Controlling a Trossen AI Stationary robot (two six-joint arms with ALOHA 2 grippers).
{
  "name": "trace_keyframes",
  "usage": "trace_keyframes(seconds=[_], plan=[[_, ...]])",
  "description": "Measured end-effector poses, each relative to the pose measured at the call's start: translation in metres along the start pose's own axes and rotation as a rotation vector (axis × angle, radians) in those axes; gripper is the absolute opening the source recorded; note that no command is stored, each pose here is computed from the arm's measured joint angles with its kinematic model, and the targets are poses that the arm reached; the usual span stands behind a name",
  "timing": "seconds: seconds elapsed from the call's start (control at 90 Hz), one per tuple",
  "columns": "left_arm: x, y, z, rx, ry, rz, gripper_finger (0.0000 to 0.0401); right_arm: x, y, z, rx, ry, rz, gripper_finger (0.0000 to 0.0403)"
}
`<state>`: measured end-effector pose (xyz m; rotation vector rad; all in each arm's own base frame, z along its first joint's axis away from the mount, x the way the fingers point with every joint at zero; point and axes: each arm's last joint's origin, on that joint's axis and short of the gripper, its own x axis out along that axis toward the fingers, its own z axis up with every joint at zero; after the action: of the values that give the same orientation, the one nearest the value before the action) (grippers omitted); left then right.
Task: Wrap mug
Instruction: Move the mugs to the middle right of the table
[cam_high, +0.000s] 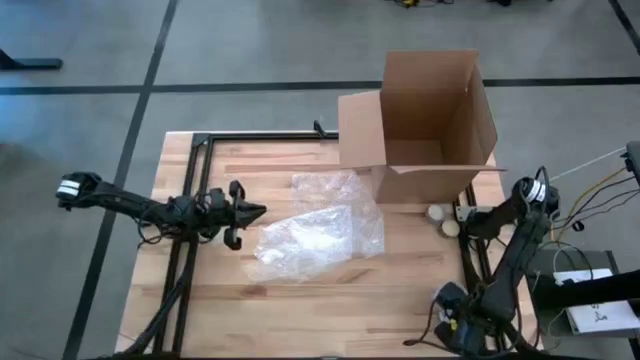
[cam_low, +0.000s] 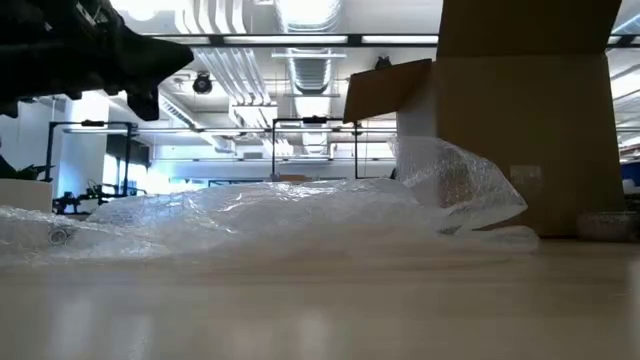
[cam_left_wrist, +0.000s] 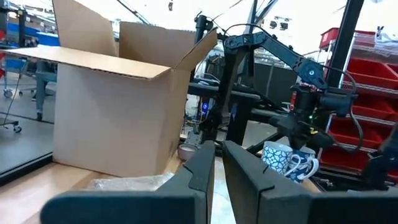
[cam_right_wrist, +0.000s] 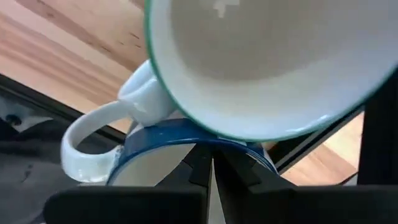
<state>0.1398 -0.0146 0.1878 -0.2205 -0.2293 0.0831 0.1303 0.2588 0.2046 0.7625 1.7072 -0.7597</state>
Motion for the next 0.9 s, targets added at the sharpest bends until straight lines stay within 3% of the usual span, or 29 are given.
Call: trace_keyframes(seconds=[0.322,0.9], plan=[[0.0002,-0.0004,0.0016,-0.026,-0.014,-0.004,0.0020,0.0000,-0.0043,0.0026,0.007,-0.050,-0.032,0.0000],[0.0001,-0.0008,0.0043,-0.037,-0.038,-0.008,0.0020,-0.0009,-0.0053,0.0086,0.025,-0.217,0.010,0.0000]])
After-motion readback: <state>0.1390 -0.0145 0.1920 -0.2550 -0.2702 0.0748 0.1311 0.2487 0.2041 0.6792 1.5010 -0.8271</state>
